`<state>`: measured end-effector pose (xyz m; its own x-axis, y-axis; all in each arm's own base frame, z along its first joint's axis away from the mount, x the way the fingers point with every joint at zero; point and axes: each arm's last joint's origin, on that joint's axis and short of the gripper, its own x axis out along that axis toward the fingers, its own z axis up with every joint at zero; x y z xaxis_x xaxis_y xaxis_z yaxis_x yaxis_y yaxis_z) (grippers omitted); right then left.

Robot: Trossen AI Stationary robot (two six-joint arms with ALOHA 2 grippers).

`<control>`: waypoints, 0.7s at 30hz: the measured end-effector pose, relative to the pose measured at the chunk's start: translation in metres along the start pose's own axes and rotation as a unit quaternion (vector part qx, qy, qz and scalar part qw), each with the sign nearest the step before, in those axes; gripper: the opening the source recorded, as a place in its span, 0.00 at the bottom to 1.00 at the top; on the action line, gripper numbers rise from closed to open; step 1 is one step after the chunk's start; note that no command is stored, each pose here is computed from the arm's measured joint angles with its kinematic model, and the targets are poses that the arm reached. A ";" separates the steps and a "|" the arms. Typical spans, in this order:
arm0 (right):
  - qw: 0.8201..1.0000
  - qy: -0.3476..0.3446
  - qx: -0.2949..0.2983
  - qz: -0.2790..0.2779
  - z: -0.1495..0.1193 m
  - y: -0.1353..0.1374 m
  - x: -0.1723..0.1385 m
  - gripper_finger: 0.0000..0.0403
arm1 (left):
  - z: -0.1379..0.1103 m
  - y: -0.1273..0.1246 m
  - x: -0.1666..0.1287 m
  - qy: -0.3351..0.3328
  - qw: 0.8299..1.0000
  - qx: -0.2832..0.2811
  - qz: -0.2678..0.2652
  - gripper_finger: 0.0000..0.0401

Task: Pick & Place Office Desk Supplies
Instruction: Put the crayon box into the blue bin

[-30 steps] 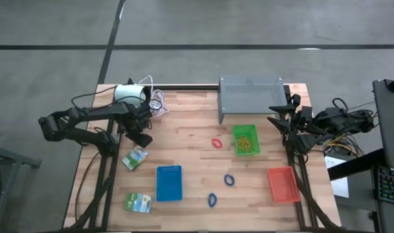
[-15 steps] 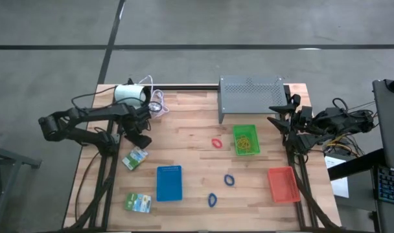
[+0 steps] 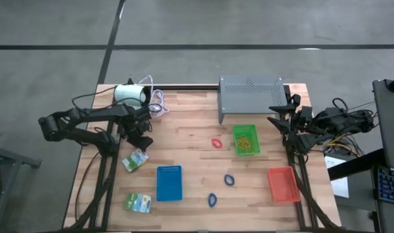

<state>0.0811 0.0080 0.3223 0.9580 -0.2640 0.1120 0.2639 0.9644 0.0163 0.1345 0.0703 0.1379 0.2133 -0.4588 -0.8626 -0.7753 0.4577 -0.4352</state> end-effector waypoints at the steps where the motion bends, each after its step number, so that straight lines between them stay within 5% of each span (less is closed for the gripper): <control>1: 1.000 0.000 0.000 0.000 0.000 0.000 0.000 0.49 | 0.000 0.000 0.000 0.002 1.000 0.000 -0.003 0.48; 13: 1.000 0.000 0.000 0.000 0.000 0.000 0.000 0.49 | -0.005 0.001 0.008 0.022 0.999 0.007 -0.032 0.46; 21: 1.000 0.000 0.000 0.000 0.000 0.000 0.000 0.49 | -0.006 0.003 0.012 0.021 0.999 0.011 -0.029 0.29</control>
<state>0.0811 0.0081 0.3223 0.9581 -0.2637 0.1119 0.2636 0.9645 0.0162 0.1313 0.0612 0.1277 0.2325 -0.5166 -0.8241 -0.7494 0.4449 -0.4903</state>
